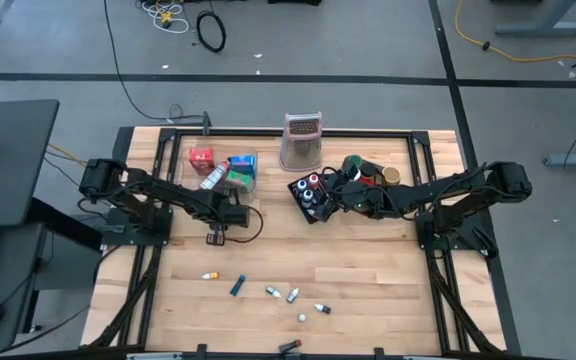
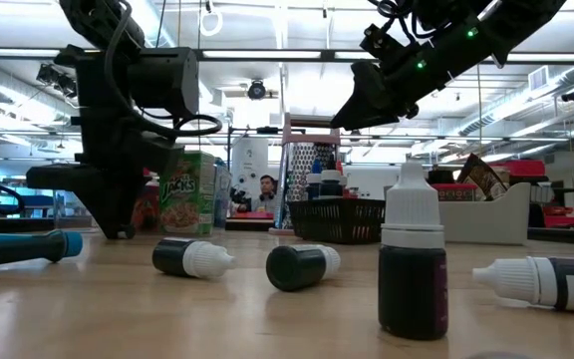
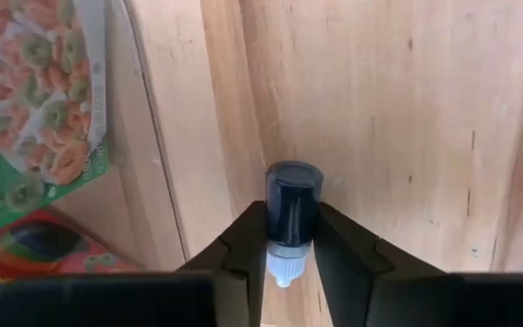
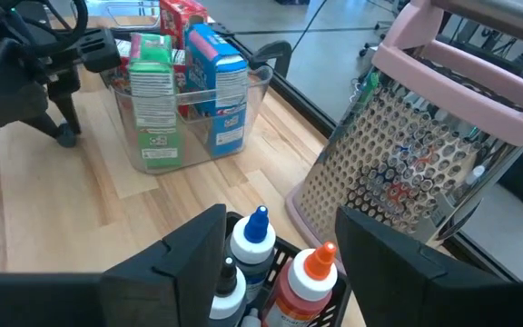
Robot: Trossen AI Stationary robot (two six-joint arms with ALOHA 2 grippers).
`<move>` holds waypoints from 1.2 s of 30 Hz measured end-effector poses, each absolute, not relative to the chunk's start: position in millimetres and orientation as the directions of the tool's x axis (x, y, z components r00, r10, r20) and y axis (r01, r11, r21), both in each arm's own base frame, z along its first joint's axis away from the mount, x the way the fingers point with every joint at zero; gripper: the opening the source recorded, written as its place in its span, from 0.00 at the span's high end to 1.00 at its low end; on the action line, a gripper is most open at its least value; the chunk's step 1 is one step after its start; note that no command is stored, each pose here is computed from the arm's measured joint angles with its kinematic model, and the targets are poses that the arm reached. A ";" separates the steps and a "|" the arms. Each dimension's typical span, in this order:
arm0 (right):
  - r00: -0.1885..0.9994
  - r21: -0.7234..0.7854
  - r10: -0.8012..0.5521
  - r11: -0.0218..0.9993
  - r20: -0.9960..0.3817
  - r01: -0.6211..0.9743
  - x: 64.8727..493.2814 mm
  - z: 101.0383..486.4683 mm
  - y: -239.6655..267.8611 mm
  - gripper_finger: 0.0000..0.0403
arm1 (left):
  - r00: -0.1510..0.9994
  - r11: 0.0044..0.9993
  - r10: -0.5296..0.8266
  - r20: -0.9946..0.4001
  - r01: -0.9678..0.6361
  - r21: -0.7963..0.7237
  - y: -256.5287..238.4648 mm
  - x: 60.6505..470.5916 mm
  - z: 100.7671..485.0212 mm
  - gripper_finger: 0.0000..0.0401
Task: Pick & Place Kitchen Items
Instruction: Put the violet food coloring bottle into the black bin
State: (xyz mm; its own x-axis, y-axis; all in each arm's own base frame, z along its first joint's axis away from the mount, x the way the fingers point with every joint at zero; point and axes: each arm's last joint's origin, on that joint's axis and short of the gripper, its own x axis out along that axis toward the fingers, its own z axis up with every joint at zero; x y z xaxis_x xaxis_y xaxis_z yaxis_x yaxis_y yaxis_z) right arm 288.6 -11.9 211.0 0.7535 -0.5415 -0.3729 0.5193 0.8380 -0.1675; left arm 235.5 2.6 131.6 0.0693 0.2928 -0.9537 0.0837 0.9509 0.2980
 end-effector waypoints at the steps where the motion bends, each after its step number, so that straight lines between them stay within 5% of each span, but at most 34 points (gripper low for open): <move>1: 0.753 -0.167 -0.542 0.838 -0.373 0.519 288.6 211.0 -11.9 0.45 | 0.070 0.952 0.293 -0.953 0.075 0.298 2.6 235.6 131.6 0.78; 10: 0.753 -0.168 -0.542 0.838 -0.373 0.520 288.6 211.1 -11.9 0.45 | 0.195 0.957 0.280 -0.940 0.021 0.289 -2.9 258.1 148.7 0.74; 15: 0.752 -0.168 -0.541 0.838 -0.376 0.519 288.4 210.7 -11.9 0.45 | 0.396 0.955 0.285 -0.873 -0.040 0.294 -4.3 286.6 171.8 0.78; 25: 0.698 -0.365 -0.543 0.837 -0.467 0.408 270.0 214.5 -12.1 0.45 | 0.783 0.947 0.218 -0.583 -0.025 0.321 -7.8 332.4 219.7 0.74; 36: 0.736 -0.278 -0.499 0.866 -0.457 0.415 211.4 263.8 -11.6 0.45 | 0.930 0.965 0.172 -0.326 -0.093 0.245 -9.4 346.6 245.2 0.76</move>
